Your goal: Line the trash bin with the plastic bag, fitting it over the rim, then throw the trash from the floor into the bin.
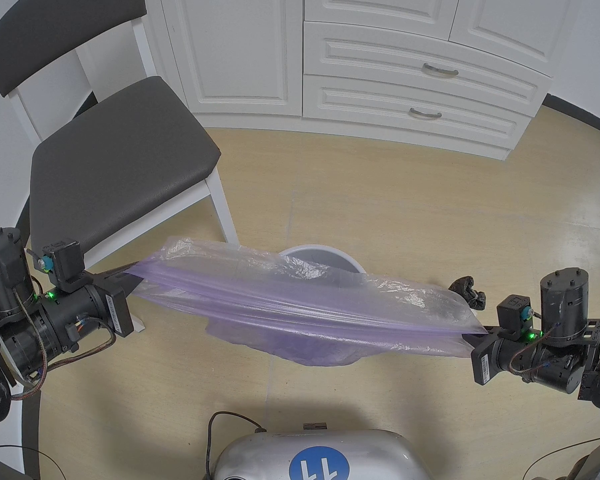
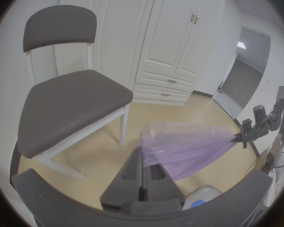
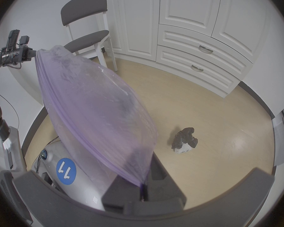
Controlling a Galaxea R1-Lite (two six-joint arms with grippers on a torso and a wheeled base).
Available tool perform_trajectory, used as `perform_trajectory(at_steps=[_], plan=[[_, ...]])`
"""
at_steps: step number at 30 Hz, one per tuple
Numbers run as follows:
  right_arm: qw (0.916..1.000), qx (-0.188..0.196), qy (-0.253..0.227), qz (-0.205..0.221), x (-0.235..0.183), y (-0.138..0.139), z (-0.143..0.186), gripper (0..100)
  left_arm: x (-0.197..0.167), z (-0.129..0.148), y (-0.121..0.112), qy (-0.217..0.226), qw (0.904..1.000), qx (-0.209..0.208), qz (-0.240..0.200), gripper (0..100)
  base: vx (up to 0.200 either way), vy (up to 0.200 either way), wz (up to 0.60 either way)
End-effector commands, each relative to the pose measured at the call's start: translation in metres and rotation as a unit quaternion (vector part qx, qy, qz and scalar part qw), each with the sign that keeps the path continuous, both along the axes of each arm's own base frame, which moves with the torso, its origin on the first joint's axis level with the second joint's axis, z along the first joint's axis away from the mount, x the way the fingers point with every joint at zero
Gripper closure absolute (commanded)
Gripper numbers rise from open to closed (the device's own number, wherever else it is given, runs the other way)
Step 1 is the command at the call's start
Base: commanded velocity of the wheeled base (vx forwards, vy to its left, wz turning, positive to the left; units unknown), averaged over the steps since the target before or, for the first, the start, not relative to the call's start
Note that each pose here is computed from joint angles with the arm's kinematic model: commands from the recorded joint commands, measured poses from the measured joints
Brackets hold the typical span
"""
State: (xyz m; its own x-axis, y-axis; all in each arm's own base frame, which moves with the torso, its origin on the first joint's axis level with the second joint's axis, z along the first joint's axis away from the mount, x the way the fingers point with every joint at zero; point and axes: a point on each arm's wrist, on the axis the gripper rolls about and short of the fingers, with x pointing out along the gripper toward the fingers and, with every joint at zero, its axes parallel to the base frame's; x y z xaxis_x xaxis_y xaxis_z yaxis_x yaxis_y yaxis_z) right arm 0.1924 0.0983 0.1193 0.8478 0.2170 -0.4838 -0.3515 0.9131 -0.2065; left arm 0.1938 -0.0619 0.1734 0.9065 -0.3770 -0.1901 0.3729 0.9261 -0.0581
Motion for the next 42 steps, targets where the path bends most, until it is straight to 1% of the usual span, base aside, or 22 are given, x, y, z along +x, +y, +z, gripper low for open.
perform_trajectory(at_steps=[1, 7, 9, 13, 18, 26, 31, 36, 38, 40, 41, 42], plan=[[1.0000, 0.000, -0.002, -0.004, 0.001, -0.001, 0.001, 100, 0.000, 0.000, 0.000, 0.000, 1.0000, 0.000, 0.001, 100, 0.000, 0.000, 0.00], [0.9999, 0.006, -0.009, -0.008, 0.003, -0.001, 0.004, 100, 0.003, 0.000, -0.001, -0.001, 1.0000, 0.000, 0.003, 100, 0.000, 0.000, 0.00], [0.9994, 0.017, -0.030, -0.002, 0.003, 0.001, 0.009, 100, 0.007, -0.001, -0.004, -0.011, 0.9999, -0.005, 0.000, 100, 0.000, 0.000, 0.00], [0.9971, 0.034, -0.068, -0.004, -0.004, -0.003, 0.017, 100, 0.014, -0.002, -0.005, -0.036, 0.9993, -0.013, 0.003, 100, 0.000, 0.000, 0.00], [0.9957, 0.022, -0.090, -0.001, -0.013, -0.010, 0.025, 100, 0.013, -0.002, -0.004, -0.046, 0.9988, -0.014, 0.006, 100, 0.000, 0.000, 0.00], [0.9975, -0.005, -0.071, -0.001, -0.011, -0.012, 0.014, 100, 0.013, -0.002, -0.004, -0.045, 0.9988, -0.015, 0.006, 100, 0.000, 0.000, 0.00], [0.9979, -0.007, -0.064, 0.000, -0.011, -0.013, 0.010, 100, 0.014, -0.002, -0.004, -0.043, 0.9989, -0.015, 0.005, 100, 0.000, 0.000, 0.00], [0.9975, -0.005, -0.070, -0.001, -0.011, -0.014, 0.012, 100, 0.016, -0.003, -0.006, -0.046, 0.9988, -0.016, 0.005, 100, 0.000, 0.000, 0.00], [0.9970, -0.001, -0.078, 0.003, -0.013, -0.012, 0.015, 100, 0.016, -0.003, -0.008, -0.057, 0.9982, -0.019, -0.002, 100, 0.000, 0.000, 0.00], [0.9959, 0.002, -0.090, 0.012, -0.019, -0.010, 0.020, 100, 0.014, -0.002, -0.015, -0.069, 0.9971, -0.024, -0.018, 100, 0.000, 0.000, 0.00], [0.9929, 0.004, -0.113, 0.036, -0.032, -0.007, 0.028, 100, 0.008, -0.001, -0.024, -0.082, 0.9954, -0.030, -0.040, 100, 0.000, 0.000, 0.00], [0.9908, 0.005, -0.127, 0.046, -0.039, -0.007, 0.033, 100, 0.005, 0.000, -0.028, -0.091, 0.9940, -0.033, -0.050, 100, 0.000, 0.000, 0.00]])
